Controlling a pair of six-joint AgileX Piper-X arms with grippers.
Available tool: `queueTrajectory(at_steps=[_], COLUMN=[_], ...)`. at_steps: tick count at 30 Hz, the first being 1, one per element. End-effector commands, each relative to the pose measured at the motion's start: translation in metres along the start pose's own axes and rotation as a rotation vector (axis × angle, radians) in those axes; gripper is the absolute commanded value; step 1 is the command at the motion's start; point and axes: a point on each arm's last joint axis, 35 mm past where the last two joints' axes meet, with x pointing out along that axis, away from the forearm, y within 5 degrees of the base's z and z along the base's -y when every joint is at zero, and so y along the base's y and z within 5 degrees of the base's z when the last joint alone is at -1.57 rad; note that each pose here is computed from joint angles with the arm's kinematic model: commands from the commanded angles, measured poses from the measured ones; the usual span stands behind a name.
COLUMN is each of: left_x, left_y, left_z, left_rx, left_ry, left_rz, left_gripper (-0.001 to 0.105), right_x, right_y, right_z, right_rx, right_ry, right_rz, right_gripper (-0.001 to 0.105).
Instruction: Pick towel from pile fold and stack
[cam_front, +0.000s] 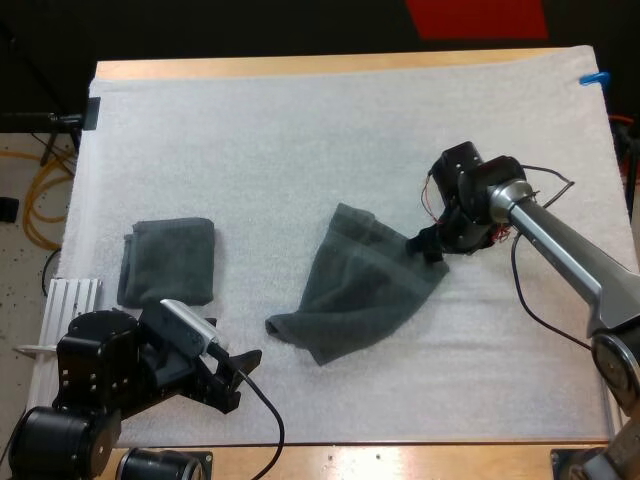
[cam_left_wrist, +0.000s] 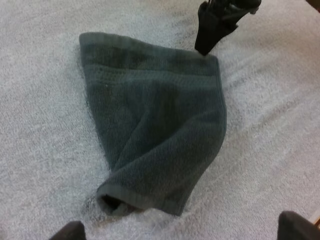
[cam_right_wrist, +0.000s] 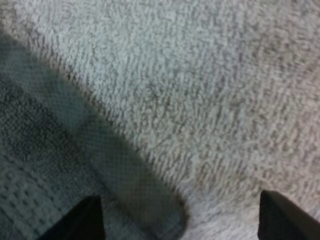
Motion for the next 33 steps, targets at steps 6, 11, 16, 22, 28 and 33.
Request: queueTrajectory(at_steps=[6, 11, 16, 22, 28, 33], left_x=[0.0, 0.0, 0.0, 0.0, 0.004, 0.025], left_y=[0.0, 0.0, 0.0, 0.0, -0.008, -0.016], left_z=[0.0, 0.0, 0.0, 0.001, -0.001, 0.002], left_rx=[0.0, 0.0, 0.0, 0.002, 0.062, 0.136], left_ry=[0.004, 0.004, 0.004, 0.001, 0.037, 0.172], left_rz=[-0.01, -0.01, -0.01, -0.01, -0.066, -0.145], left_gripper=[0.072, 0.072, 0.072, 0.072, 0.072, 0.072], right_x=[0.014, 0.027, 0.03, 0.029, 0.006, -0.009], right_y=[0.002, 0.003, 0.004, 0.004, 0.006, 0.002], right_z=[-0.002, -0.004, -0.005, -0.005, -0.01, -0.017], right_rx=[-0.014, -0.019, -0.009, -0.009, -0.02, -0.028], right_ry=[0.043, 0.084, 0.094, 0.1, 0.094, 0.135], right_rz=[0.089, 0.13, 0.182, 0.177, 0.148, -0.006], right_gripper=[0.062, 0.062, 0.049, 0.0, 0.0, 0.0])
